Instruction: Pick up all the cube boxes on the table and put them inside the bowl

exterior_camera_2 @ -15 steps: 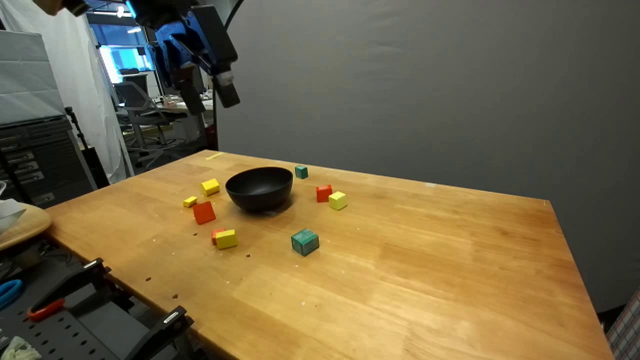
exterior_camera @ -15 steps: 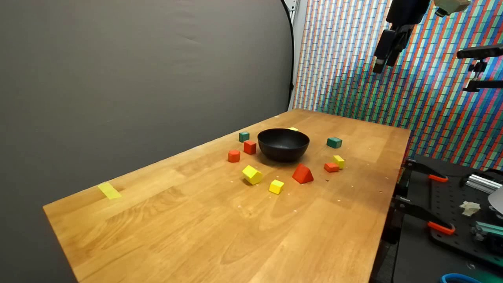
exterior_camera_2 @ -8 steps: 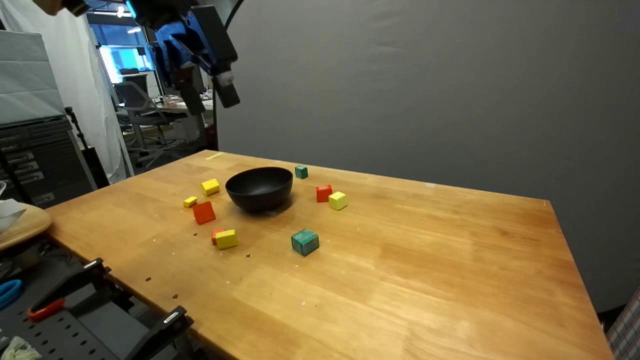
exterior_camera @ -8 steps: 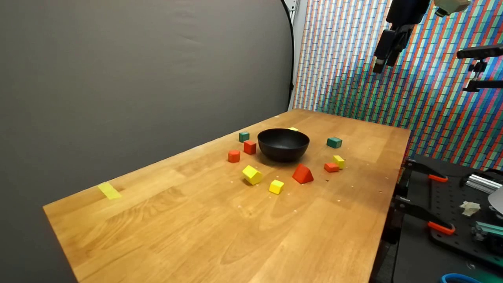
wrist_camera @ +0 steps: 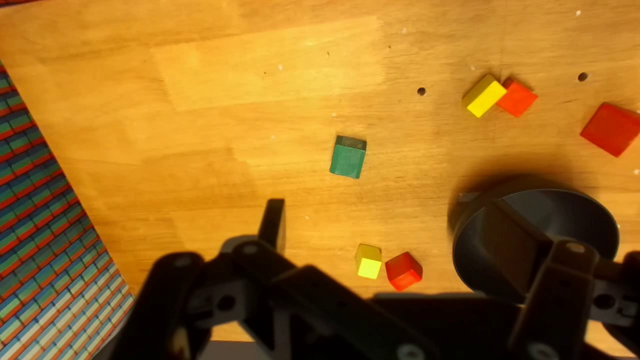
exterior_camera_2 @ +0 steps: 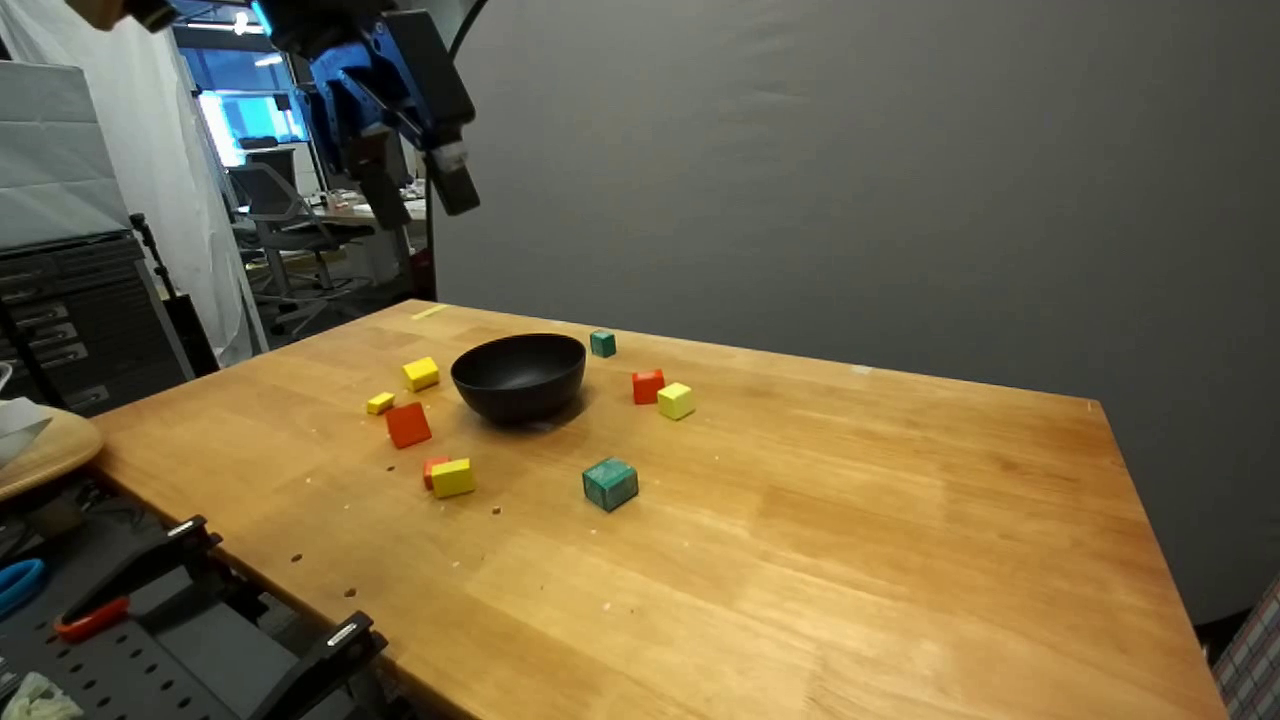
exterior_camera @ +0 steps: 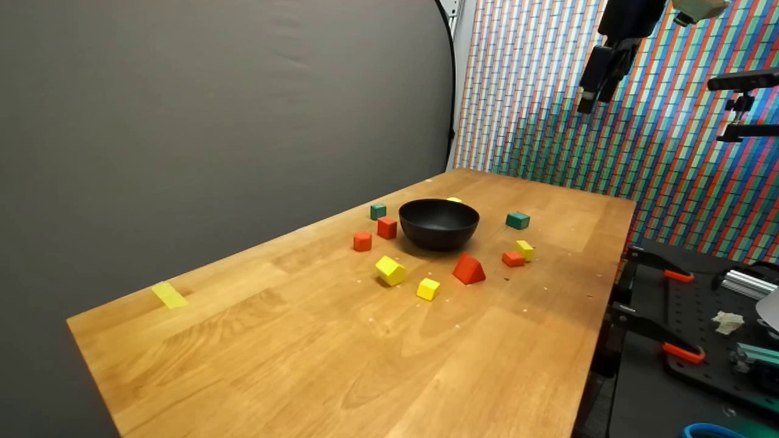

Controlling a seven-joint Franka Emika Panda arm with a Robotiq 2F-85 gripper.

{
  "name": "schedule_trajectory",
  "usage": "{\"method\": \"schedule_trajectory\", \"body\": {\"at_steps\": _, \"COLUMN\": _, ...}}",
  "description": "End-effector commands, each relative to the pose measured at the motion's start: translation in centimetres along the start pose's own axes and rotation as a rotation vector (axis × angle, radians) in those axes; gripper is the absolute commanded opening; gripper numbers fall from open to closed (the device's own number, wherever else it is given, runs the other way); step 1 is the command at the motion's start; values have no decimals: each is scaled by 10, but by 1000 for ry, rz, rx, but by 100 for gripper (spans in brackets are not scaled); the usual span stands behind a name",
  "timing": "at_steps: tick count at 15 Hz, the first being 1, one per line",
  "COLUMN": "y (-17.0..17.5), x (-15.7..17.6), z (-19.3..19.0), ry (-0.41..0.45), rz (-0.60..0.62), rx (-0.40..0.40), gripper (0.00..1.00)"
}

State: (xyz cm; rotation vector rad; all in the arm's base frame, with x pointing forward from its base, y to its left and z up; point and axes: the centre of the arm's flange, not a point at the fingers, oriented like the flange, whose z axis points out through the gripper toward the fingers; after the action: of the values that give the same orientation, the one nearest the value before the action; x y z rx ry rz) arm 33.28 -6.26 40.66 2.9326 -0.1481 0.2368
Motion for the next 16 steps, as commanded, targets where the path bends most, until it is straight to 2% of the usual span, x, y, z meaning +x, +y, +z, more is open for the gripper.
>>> {"method": "schedule_trajectory", "body": {"at_steps": 1, "y": 0, "x": 0, "z": 0, "ry": 0, "rz": 0, "rx": 0, "gripper": 100}}
{"method": "schedule_trajectory", "body": {"at_steps": 10, "y": 0, "x": 0, "z": 0, "ry": 0, "rz": 0, "rx": 0, "gripper": 100}}
{"method": "schedule_trajectory", "body": {"at_steps": 12, "y": -3, "x": 9, "z": 11, "ry": -14, "rz": 15, "rx": -4, "gripper": 100}}
{"method": "schedule_trajectory", "body": {"at_steps": 14, "y": -17, "x": 35, "z": 21, "ry": 26, "rz": -100, "rx": 16, "gripper": 100}}
{"method": "schedule_trajectory", "body": {"at_steps": 16, "y": -38, "x": 67, "z": 21, "ry": 47, "rz": -215, "rx": 72, "gripper": 100}}
